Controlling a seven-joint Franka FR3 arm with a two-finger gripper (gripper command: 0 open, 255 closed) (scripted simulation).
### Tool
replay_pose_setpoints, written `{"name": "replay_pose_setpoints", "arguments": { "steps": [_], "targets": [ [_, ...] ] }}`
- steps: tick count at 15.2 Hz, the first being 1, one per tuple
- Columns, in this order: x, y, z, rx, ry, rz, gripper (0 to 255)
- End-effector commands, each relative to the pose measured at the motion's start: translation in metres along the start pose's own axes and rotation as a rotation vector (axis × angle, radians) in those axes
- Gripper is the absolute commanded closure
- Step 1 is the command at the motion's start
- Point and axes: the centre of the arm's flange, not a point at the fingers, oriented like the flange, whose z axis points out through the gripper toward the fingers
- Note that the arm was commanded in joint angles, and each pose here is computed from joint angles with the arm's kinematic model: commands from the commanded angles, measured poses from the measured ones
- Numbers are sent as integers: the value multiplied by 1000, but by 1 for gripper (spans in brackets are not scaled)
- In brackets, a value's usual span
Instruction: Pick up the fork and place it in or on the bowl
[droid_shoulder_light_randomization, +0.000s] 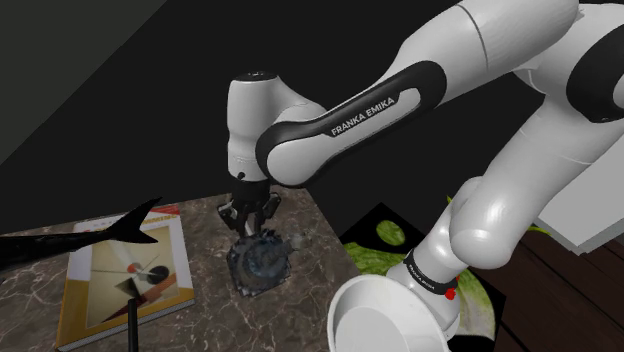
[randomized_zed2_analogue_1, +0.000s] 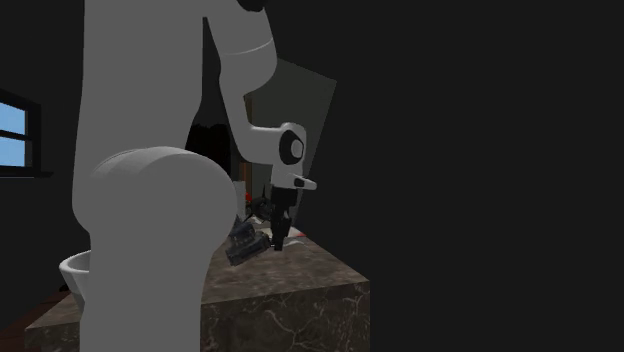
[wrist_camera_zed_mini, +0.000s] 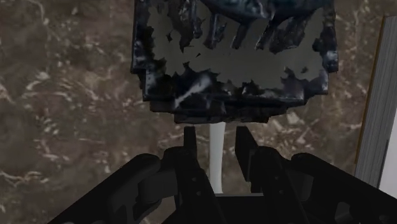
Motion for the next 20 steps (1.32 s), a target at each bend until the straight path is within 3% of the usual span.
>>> {"name": "replay_pose_setpoints", "arguments": {
  "steps": [1, 20],
  "targets": [
    [-1, -1, -10, 0, 0, 0, 255],
    [-16, -2, -109, 0, 0, 0, 255]
  ]
}}
